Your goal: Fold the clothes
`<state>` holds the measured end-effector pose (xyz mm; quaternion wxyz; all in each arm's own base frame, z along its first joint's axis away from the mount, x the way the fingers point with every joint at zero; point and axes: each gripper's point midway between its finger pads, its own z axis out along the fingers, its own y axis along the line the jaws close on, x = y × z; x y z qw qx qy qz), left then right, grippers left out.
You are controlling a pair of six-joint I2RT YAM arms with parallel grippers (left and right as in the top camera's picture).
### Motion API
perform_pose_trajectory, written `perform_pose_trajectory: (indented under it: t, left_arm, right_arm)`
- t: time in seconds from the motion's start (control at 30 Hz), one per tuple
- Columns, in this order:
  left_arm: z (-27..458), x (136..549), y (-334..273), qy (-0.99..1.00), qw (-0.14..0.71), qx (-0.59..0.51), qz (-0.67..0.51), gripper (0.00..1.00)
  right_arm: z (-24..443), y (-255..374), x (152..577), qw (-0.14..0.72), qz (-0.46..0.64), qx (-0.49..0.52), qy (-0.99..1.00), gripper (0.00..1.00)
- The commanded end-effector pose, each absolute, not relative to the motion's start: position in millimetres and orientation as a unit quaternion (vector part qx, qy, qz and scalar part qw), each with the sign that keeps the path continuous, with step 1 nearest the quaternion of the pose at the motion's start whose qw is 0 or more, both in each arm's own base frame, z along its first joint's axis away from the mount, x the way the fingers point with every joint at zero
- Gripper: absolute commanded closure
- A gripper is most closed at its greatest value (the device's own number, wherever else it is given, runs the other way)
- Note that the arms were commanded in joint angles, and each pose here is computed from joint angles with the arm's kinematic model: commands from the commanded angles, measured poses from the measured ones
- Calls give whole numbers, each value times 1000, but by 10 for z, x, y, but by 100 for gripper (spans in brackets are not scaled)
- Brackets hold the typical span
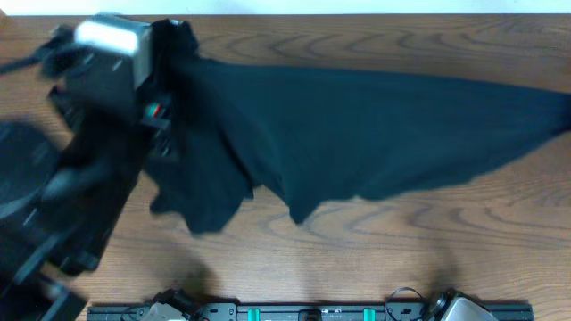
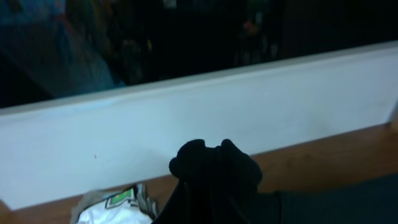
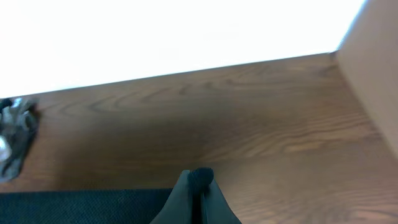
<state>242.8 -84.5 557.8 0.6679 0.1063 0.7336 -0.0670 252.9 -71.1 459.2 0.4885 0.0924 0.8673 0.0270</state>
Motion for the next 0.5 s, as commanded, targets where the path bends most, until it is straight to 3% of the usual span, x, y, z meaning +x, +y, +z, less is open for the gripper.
perform_pose_trajectory:
  t: [0.0,0.2,0.47]
  left_arm:
    - [5664,2396,-615,727,682,71,-26,94]
    - [5316,2827,-852,769,632,93,-6,94]
    - [4405,3659,-1307,844,519,133,35,94]
  right_arm:
    - [4547,-1239,2342,464,-88,185,862,99]
    - [4333,-1348,2442,423,-82,196,881,99]
    - [3785,-1583,2854,336,-45,196,920,99]
